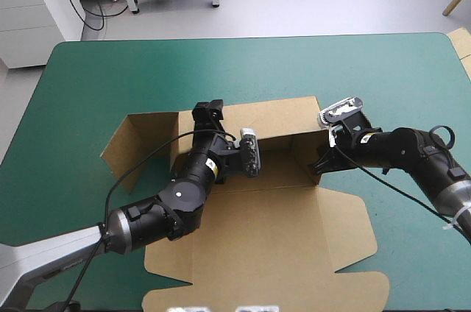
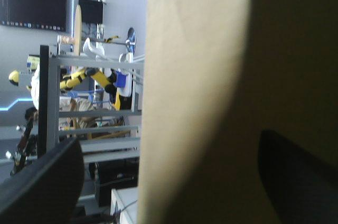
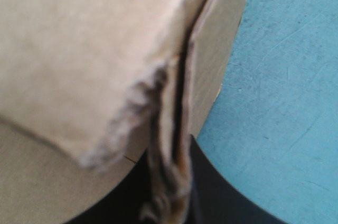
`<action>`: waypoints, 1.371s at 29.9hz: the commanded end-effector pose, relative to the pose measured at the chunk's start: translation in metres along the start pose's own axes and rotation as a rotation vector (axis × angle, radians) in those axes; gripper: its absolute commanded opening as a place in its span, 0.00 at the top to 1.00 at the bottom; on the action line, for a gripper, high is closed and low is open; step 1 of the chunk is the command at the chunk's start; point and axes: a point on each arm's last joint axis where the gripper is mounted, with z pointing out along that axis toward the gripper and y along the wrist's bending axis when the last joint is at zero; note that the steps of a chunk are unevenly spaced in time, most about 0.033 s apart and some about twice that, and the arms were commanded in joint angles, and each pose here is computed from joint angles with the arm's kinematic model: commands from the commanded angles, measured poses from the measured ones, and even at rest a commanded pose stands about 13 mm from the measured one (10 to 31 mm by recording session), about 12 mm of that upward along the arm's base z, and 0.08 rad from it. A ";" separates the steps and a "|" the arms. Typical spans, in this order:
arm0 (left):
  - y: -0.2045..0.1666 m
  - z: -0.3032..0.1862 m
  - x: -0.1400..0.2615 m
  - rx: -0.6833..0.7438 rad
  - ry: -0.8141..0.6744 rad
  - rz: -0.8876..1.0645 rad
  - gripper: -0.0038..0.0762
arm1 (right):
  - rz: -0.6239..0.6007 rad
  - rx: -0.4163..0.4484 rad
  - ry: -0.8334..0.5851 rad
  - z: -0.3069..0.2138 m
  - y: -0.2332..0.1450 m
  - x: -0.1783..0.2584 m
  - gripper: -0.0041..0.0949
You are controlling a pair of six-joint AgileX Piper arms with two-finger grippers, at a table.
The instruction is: Fold the box
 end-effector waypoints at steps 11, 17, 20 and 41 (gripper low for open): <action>-0.010 -0.075 -0.057 -0.087 -0.141 0.096 0.15 | 0.039 0.113 -0.072 -0.014 -0.007 -0.010 0.98; 0.007 -0.103 -0.080 0.111 -0.191 0.095 0.35 | 0.045 0.113 -0.073 -0.014 -0.007 -0.010 0.98; 0.031 -0.113 -0.088 0.266 -0.234 0.006 0.51 | 0.045 0.113 -0.073 -0.014 -0.007 -0.010 0.98; 0.177 -0.069 0.040 0.332 0.063 -0.691 0.95 | 0.038 0.114 -0.063 -0.014 -0.007 -0.010 0.98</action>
